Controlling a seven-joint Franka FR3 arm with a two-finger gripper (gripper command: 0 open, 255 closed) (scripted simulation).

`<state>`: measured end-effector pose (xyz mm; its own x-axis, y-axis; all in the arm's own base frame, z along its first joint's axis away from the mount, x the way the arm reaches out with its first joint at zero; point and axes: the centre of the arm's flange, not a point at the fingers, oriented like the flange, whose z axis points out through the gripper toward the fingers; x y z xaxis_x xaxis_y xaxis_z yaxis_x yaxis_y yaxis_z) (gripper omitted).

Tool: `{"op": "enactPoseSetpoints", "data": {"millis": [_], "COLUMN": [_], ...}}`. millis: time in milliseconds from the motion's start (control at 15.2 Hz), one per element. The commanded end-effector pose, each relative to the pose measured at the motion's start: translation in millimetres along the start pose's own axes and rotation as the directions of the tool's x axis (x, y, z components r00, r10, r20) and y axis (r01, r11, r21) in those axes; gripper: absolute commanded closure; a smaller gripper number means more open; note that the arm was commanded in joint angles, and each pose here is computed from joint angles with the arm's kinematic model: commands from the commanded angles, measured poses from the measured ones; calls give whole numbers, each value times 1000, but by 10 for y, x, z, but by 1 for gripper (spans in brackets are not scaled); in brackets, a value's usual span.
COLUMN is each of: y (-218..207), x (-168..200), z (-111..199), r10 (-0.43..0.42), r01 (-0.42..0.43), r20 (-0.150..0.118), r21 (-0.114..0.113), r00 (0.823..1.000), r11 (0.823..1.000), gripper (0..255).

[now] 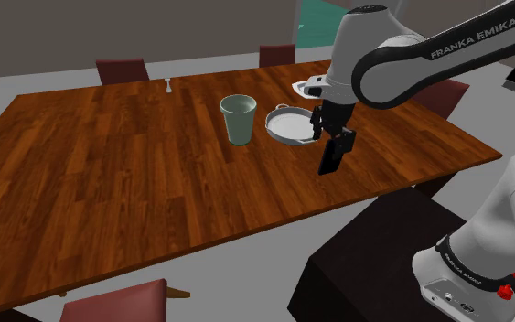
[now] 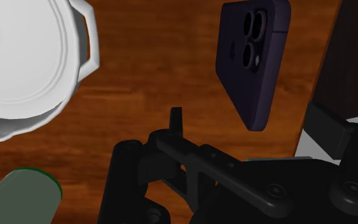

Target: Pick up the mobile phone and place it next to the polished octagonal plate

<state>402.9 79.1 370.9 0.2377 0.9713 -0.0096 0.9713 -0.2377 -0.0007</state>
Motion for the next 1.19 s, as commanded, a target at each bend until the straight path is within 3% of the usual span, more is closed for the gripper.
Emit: {"op": "enactPoseSetpoints", "data": {"millis": [0,594,1122], "y": [0,0,0], "x": [0,0,-4], "z": [0,0,-422], "r10": [0,0,0], "r01": [0,0,0], "r20": [0,0,0], "r21": [0,0,0], "r00": [1000,1000,1000], "r11": [1000,1000,1000], "gripper": [255,255,255]}}
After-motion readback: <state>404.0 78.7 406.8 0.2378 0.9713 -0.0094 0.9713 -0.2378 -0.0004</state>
